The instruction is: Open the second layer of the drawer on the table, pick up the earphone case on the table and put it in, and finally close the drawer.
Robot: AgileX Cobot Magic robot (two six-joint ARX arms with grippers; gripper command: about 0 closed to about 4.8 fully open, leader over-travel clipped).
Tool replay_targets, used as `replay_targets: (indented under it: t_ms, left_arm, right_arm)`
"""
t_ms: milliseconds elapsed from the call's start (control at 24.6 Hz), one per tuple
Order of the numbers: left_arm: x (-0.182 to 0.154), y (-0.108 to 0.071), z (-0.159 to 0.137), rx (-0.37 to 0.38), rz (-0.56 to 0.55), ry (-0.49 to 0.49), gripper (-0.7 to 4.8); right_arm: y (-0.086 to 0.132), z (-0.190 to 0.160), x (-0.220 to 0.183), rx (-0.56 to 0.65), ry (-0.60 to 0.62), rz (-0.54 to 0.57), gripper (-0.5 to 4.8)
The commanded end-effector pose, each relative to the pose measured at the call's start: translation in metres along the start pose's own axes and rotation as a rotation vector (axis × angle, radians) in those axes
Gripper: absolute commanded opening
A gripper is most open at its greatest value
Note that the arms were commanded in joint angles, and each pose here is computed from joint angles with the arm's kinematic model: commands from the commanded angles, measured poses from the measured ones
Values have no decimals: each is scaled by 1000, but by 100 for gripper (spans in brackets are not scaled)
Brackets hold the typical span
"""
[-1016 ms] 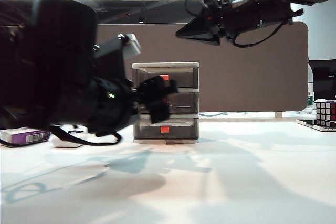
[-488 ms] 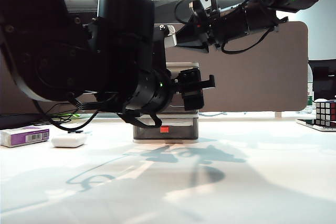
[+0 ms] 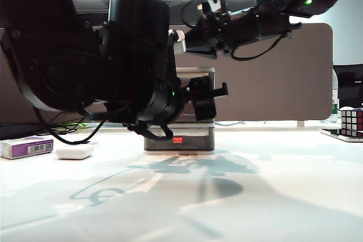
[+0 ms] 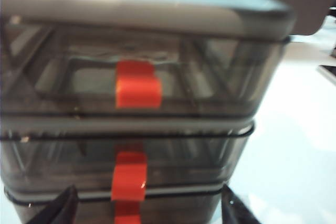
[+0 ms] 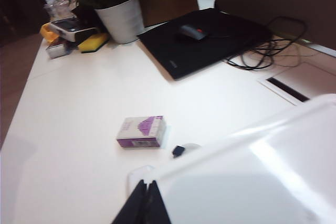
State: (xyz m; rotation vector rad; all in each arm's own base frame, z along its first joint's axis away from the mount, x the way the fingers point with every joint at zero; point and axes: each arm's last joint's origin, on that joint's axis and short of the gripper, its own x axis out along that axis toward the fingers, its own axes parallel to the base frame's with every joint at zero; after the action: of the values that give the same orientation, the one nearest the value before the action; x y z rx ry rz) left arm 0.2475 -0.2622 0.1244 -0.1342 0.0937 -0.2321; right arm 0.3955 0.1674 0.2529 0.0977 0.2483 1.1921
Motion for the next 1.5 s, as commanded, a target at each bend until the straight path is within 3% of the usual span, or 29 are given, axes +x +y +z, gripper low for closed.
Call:
replay_targets:
  t_ms: [41, 244, 528, 650, 1097, 1259, 1422, 1503]
  left_arm:
    - [2, -2, 3, -14, 8, -16, 341]
    - [3, 0, 4, -41, 65, -33, 341]
    - [4, 1, 1, -40, 73, -33, 334]
    - [5, 1, -6, -74, 75, -27, 331]
    - [22, -10, -7, -67, 119, -37, 330]
    - [22, -9, -7, -2, 145, -38, 274]
    - [22, -9, -7, 1, 145, -38, 257]
    - [22, -9, -7, 1, 146, -38, 178]
  right_arm:
    - [5, 4, 7, -20, -8, 34, -5]
    - [6, -1, 14, -16, 0, 46, -5]
    - [-1, -17, 20, 30, 40, 44, -5]
    - [-3, -21, 21, 42, 51, 43, -5]
    - [-3, -21, 21, 44, 52, 52, -5]
    - [-3, -22, 21, 50, 57, 52, -5]
    - [-3, -22, 21, 50, 57, 51, -5]
    - [-3, -22, 21, 50, 57, 51, -5]
